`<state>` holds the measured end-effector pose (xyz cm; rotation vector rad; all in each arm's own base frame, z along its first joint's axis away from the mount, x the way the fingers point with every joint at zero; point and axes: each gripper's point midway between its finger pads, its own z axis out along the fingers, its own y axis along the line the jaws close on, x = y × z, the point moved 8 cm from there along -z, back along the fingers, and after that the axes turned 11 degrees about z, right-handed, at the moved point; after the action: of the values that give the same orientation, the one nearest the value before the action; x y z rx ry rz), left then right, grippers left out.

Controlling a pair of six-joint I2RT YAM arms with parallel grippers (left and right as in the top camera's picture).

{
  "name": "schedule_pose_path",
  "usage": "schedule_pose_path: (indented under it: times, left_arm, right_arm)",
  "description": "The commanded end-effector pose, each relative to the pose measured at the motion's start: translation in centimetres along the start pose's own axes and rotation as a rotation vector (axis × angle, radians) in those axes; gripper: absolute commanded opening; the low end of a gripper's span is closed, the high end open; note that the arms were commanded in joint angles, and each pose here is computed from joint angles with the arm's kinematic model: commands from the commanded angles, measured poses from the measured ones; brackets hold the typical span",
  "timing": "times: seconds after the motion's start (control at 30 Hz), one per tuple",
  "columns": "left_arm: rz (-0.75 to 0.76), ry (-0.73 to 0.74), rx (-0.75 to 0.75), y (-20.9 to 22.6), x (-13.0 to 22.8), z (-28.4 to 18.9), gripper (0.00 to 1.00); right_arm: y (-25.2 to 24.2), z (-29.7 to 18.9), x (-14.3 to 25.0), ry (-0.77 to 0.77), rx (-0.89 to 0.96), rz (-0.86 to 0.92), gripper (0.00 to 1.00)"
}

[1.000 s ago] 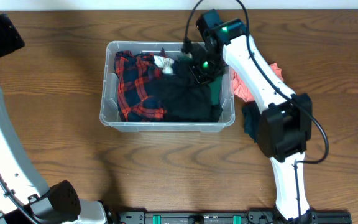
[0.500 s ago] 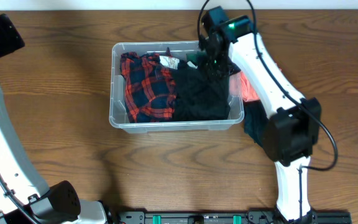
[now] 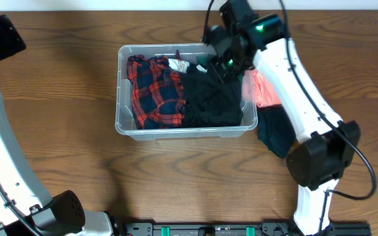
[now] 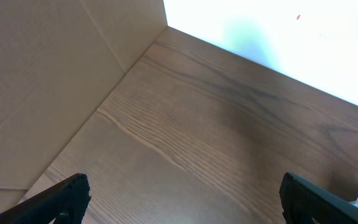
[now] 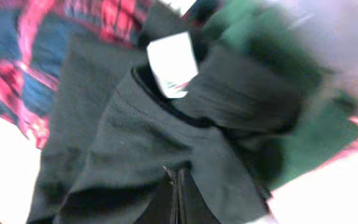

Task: Pack container
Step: 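Carry the black garment into the bin and release it, then move the right gripper to the pink shirt and grasp it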

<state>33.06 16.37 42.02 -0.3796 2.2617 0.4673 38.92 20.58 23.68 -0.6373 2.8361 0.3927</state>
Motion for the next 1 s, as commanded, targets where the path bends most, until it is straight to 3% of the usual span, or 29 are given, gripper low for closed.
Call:
schedule_pose_path:
  times: [0.0, 0.2, 0.37, 0.5, 0.6, 0.7, 0.77, 0.97]
  left_arm:
    - [0.006, 0.017, -0.012, 0.2, 0.2, 0.5, 0.98]
    - [0.006, 0.017, -0.012, 0.2, 0.2, 0.5, 0.98]
    - [0.006, 0.017, -0.012, 0.2, 0.2, 0.5, 0.98]
    - [0.006, 0.017, -0.012, 0.2, 0.2, 0.5, 0.98]
    - [0.006, 0.017, -0.012, 0.2, 0.2, 0.5, 0.98]
    - [0.006, 0.017, -0.012, 0.2, 0.2, 0.5, 0.98]
    - [0.006, 0.017, -0.012, 0.2, 0.2, 0.5, 0.98]
    - [0.006, 0.017, -0.012, 0.2, 0.2, 0.5, 0.98]
  right_arm:
    - [1.5, 6.5, 2.3, 0.172, -0.044, -0.093, 0.01]
    - [0.7, 14.7, 6.0, 0.322, -0.05, -0.127, 0.01]
    - [0.8, 14.8, 5.7, 0.333, -0.042, -0.082, 0.1]
    - [1.5, 10.4, 2.2, 0.219, -0.041, -0.061, 0.19]
    - [2.0, 5.0, -1.0, 0.061, -0.043, -0.032, 0.35]
    - [1.6, -1.6, -3.8, -0.142, -0.045, 0.016, 0.65]
    - [0.5, -5.5, -4.8, -0.256, -0.027, 0.06, 0.79]
    - [-7.9, -12.9, -4.4, -0.439, 0.069, 0.284, 0.88]
